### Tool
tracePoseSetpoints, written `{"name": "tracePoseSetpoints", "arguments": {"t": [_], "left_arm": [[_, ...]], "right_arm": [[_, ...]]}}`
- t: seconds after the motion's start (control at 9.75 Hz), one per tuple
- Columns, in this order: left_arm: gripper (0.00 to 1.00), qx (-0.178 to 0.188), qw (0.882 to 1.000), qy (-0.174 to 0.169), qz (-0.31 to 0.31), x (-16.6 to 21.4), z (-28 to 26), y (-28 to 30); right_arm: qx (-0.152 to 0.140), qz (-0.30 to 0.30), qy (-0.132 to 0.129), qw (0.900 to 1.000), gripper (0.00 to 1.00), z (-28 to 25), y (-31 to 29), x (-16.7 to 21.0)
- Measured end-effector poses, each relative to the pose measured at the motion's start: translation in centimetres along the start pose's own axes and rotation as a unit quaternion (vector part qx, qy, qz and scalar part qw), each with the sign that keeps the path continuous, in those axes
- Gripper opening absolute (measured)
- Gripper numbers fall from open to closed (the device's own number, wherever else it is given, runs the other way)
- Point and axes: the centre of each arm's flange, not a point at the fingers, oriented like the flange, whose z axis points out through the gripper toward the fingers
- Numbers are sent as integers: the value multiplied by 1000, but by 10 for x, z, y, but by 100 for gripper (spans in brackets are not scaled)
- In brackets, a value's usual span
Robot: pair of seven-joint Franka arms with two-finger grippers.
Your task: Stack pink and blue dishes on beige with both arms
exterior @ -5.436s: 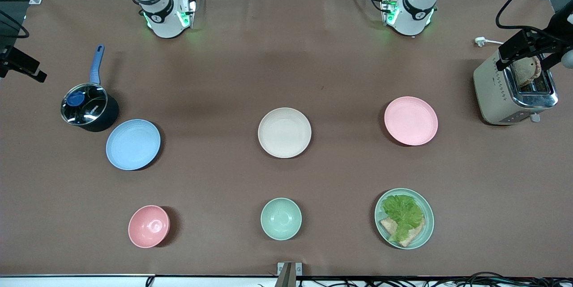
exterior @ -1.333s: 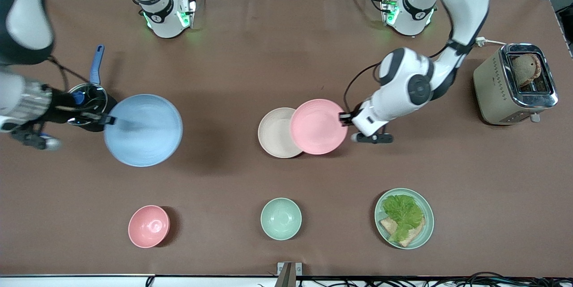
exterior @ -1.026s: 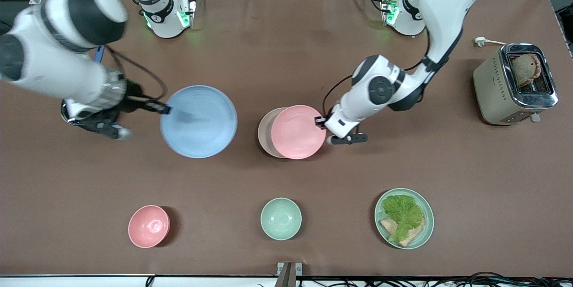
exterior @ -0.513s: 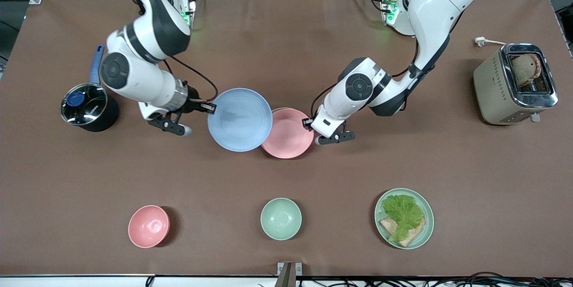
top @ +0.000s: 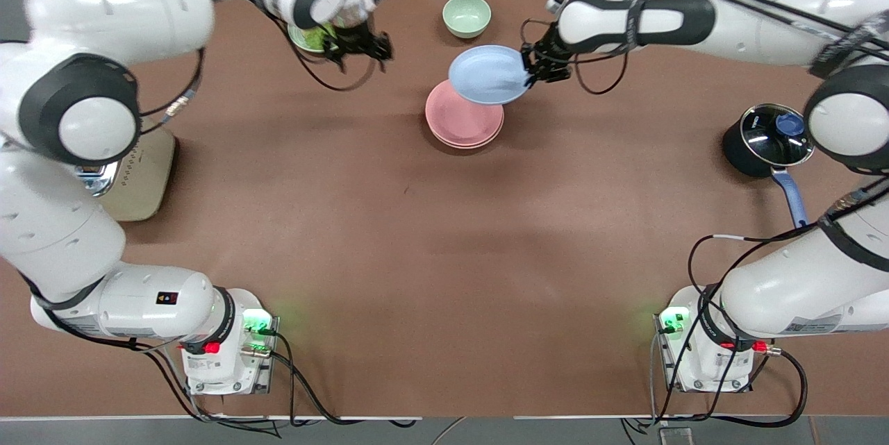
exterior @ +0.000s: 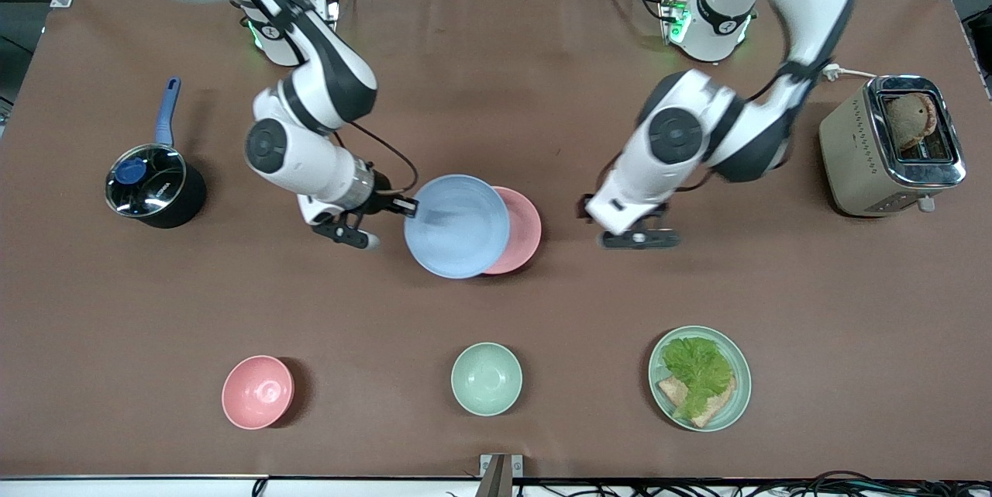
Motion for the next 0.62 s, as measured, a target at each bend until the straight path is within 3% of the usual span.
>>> {"name": "tracePoseSetpoints", "arguments": {"t": [0.31, 0.62], "left_arm": [[100, 28, 997, 62, 24, 16, -106, -120], [100, -2, 997, 69, 18, -2, -206, -197]], "right_arm": [[0, -9, -13, 1000, 4, 37, -12, -24], [-3, -9, -17, 1000, 4, 49, -8, -29]]}}
